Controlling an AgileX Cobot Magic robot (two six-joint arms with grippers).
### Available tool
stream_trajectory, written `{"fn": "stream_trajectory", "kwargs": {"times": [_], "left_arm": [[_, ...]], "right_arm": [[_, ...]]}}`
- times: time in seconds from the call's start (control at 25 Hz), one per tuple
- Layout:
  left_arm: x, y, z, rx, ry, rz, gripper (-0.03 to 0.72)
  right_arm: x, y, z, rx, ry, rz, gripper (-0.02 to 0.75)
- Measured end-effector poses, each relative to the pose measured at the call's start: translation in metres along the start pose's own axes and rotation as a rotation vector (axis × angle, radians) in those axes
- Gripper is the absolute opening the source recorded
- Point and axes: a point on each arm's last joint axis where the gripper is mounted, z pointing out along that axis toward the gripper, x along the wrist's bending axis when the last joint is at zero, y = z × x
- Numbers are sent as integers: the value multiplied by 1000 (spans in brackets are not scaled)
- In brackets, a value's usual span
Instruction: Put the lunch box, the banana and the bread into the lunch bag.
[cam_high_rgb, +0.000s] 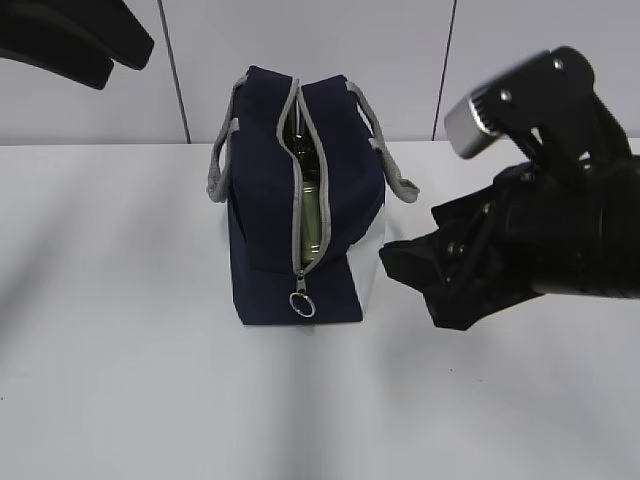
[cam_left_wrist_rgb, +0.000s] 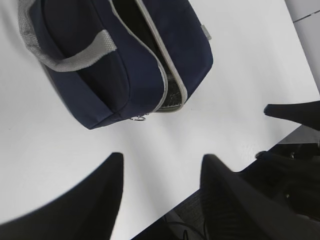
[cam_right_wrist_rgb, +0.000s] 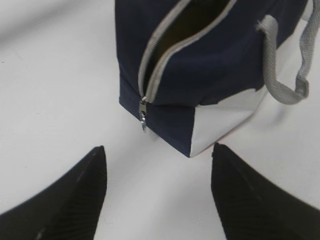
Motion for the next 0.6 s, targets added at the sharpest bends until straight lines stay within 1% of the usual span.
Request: {"fn": "stream_trajectory", "kwargs": {"times": [0.12,0.2,0.28,0.44,0.6], "left_arm": [[0,0,0,0,1,2,361],[1,0,0,1,7,6,361],[1,0,0,2,16,9,361],[4,0,1,7,36,16,361],[4,0,1,8,39,17,361]], "right_arm": [[-2,-20,11,5,-46,22,488],[0,-28,21,19,-57,36,488],[5,-30,30,22,-56,28,488],[16,-40,51,75,-31,4,488],[18,-49,62,121,-26,3,484]]}}
